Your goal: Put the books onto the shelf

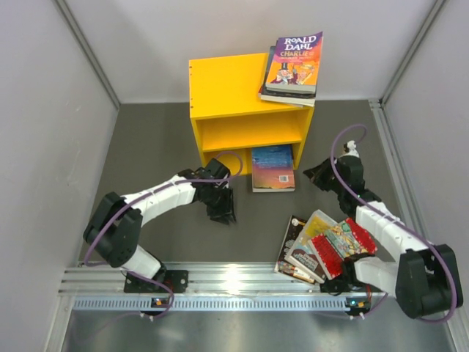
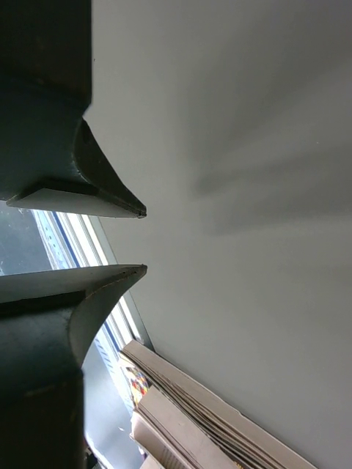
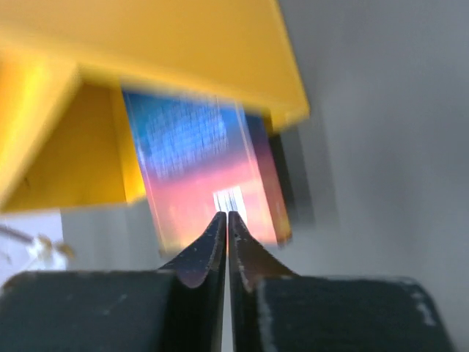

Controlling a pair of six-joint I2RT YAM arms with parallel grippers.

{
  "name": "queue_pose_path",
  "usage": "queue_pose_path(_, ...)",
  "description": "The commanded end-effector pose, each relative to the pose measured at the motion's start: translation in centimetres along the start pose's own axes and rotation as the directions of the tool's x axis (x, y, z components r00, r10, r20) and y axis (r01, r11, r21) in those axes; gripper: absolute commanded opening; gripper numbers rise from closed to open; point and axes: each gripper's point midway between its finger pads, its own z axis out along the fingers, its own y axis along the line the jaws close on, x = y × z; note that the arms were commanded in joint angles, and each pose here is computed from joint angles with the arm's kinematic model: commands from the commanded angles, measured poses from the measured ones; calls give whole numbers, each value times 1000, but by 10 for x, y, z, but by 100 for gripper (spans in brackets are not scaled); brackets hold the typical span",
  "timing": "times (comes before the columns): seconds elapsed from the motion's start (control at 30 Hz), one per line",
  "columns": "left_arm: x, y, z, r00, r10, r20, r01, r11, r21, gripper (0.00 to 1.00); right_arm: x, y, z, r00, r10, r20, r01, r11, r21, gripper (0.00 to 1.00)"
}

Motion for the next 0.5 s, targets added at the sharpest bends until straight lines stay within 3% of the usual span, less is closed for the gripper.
queue_pose_path(0.0,-3,-10,-6,999,10,37,-12,999,48,37,48,-11,-21,991,-41,-131,42,999,2,0)
queue_pose_path(0.3,1,-8,-8,999,-11,51,8,998,58,37,134,-29,-35,965,97,-245,-101,995,-4,0)
queue_pose_path(0.47,3,-5,-14,997,-18,70,14,998,55,37,132,-14,-18,968,145,-204,-156,987,-34,0)
